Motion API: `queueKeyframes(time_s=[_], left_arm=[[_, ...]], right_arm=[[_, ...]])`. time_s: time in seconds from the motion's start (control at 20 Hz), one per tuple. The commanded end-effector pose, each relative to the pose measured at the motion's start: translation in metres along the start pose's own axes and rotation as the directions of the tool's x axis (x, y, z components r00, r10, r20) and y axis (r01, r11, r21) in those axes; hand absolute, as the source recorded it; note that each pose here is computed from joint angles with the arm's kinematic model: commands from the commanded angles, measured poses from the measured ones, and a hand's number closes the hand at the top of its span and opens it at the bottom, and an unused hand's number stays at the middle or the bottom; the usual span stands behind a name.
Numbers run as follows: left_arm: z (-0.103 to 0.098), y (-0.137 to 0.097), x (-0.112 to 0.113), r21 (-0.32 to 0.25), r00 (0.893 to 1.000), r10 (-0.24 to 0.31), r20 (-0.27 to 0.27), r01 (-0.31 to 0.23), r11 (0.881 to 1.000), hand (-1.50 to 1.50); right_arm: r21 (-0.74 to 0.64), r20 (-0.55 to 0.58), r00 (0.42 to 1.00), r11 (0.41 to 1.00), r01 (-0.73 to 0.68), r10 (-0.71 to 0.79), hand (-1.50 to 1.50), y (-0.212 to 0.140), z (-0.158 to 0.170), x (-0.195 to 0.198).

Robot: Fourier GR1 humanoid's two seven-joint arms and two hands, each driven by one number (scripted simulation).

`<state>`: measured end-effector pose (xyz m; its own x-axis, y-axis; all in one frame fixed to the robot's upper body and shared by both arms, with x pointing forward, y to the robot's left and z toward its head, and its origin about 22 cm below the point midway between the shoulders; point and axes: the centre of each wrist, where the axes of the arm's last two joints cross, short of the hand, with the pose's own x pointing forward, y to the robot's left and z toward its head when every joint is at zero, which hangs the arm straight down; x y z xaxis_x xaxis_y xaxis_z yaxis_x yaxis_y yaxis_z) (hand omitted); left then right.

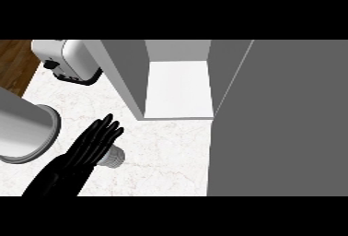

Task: Pick up the bottled water, place it into the cabinet and close the cabinet

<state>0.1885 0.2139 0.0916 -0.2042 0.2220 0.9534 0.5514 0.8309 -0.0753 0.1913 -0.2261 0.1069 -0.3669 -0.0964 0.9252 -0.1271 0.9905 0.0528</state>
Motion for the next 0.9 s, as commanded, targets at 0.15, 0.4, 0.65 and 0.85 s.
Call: queueKeyframes(time_s=[0.15,0.4,0.65,0.85], left_arm=[[0.06,0.02,0.004,-0.08,0.96,0.184,-0.211,-0.205,0.976,-1.5],[0.076,0.059,0.016,-0.078,0.96,0.18,-0.214,-0.201,0.977,-1.5],[0.085,0.081,0.033,-0.077,0.954,0.2,-0.223,-0.221,0.972,-1.5],[0.1,0.086,0.037,-0.058,0.965,0.178,-0.193,-0.192,0.98,-1.5]], right_arm=[[0.006,-0.144,0.974,0.984,0.179,-0.176,-1.5,-0.007,0.035,0.012],[0.001,-0.151,0.97,0.981,0.195,-0.192,-1.5,0.004,0.044,0.021],[-0.005,-0.133,0.975,0.984,0.18,-0.179,-1.5,-0.002,0.057,0.014],[-0.001,-0.153,0.972,0.983,0.182,-0.18,-1.5,-0.018,0.08,0.008]])
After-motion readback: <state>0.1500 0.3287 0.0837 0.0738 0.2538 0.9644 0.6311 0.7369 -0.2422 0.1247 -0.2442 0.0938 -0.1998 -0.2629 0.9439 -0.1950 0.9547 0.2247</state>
